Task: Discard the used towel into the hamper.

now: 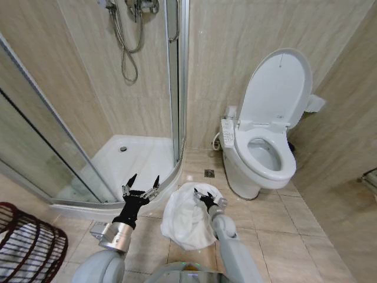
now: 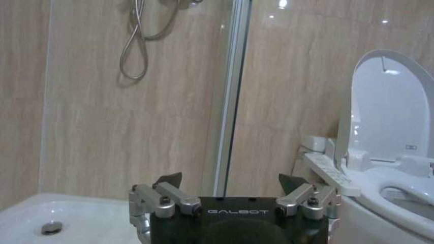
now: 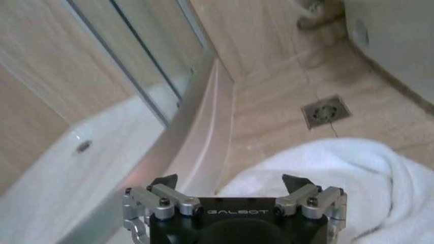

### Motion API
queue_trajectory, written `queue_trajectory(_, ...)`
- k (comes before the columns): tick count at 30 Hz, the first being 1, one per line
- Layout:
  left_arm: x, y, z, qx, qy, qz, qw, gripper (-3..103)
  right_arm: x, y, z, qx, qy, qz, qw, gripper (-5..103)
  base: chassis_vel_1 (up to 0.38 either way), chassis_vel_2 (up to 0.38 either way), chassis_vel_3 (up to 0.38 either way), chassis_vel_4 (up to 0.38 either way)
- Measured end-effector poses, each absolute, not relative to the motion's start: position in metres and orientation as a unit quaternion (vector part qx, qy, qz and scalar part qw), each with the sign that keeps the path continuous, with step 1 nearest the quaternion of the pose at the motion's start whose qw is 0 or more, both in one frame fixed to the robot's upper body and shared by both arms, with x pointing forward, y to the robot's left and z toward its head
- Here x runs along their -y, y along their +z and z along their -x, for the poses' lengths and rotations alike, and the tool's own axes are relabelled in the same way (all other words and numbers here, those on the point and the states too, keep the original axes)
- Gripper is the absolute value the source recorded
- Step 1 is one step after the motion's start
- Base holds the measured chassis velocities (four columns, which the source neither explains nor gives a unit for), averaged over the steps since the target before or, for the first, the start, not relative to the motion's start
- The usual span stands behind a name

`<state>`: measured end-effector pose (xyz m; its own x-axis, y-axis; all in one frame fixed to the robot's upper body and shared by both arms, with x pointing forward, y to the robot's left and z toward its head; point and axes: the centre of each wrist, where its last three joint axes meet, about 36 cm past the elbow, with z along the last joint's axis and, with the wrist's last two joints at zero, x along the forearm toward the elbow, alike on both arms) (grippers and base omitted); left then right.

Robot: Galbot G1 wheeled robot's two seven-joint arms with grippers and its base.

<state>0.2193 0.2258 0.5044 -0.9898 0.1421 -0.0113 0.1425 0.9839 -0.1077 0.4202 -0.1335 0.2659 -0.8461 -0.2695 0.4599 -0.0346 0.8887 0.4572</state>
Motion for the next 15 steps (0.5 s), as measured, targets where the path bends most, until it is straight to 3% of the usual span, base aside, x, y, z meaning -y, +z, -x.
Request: queue_trajectory(15,-0.226,0.504,-0.219,-0.996,-0.054,-0.071,0.002,97,0.134,0.212,-0.439,0.907,-0.227,0.005,0.356,100,0.0,0.0,0.0,0.0)
